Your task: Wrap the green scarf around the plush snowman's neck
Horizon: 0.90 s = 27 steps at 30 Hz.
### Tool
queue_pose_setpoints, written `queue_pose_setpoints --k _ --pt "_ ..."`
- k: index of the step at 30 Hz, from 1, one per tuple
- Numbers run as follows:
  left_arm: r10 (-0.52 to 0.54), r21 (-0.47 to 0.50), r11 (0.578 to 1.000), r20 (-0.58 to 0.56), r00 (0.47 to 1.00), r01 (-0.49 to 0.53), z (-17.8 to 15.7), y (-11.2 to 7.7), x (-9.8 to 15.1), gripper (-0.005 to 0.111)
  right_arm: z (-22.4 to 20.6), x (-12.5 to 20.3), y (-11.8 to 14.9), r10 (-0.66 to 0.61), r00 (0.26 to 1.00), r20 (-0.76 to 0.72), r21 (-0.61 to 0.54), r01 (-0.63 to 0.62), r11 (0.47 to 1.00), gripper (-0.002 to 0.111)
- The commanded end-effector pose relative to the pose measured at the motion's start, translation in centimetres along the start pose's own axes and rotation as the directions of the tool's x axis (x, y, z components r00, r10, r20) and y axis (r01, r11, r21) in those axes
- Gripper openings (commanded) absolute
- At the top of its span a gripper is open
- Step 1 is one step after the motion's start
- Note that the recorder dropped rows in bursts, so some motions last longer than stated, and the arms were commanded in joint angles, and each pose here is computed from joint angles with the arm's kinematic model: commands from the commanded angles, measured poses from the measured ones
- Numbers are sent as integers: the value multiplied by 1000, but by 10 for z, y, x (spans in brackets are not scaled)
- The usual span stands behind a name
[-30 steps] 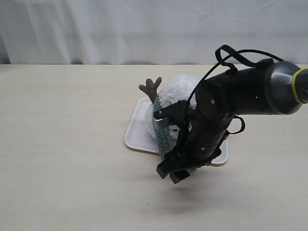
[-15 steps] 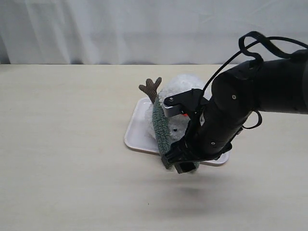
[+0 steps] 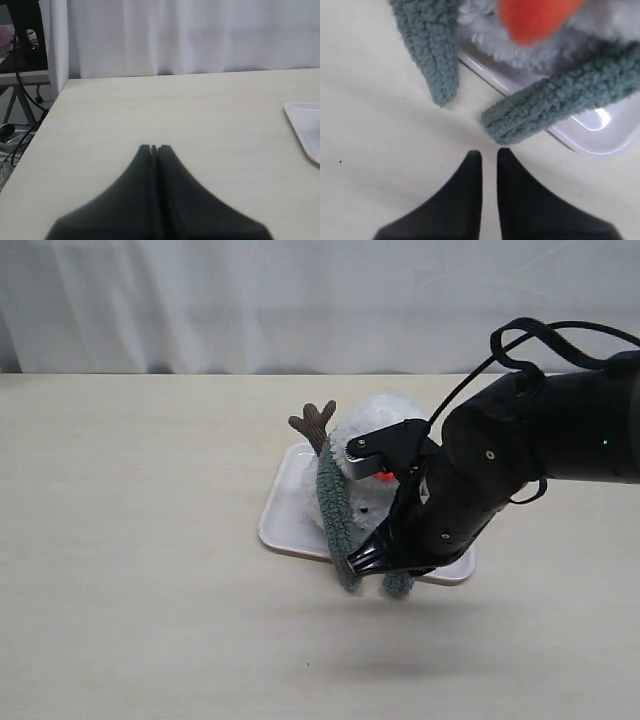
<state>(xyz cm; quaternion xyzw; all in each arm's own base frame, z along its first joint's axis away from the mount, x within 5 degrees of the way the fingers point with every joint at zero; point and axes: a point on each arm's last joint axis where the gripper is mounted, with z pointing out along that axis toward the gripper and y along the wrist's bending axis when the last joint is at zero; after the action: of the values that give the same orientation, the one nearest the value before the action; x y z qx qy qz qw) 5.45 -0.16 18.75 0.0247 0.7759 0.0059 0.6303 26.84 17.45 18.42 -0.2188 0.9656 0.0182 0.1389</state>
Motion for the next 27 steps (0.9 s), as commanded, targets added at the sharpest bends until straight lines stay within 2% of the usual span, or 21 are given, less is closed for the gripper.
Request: queue_pose_setpoints --k 1,6,9,13,17,23,27 --pt "-4 -6 1000 9 1000 4 0 0 0 0 -17 -3 -2 -10 997 82 -1 10 1000 4" --pt "-4 -6 1000 9 1000 4 0 0 0 0 -49 -2 -5 4 978 208 -20 0 1000 4" --pt "-4 -6 1000 9 1000 4 0 0 0 0 -65 0 -22 119 953 280 -30 -115 993 4" --pt "-4 -6 1000 9 1000 4 0 0 0 0 -78 14 -51 205 926 316 -1 -216 976 5" --pt "-4 -6 1000 9 1000 4 0 0 0 0 -78 34 -82 295 897 329 26 -321 947 15" --pt "-6 -5 1000 9 1000 6 0 0 0 0 -47 66 -121 425 844 328 51 -465 884 42" --pt "-6 -5 1000 9 1000 6 0 0 0 0 -27 72 -130 459 841 286 41 -489 871 47"
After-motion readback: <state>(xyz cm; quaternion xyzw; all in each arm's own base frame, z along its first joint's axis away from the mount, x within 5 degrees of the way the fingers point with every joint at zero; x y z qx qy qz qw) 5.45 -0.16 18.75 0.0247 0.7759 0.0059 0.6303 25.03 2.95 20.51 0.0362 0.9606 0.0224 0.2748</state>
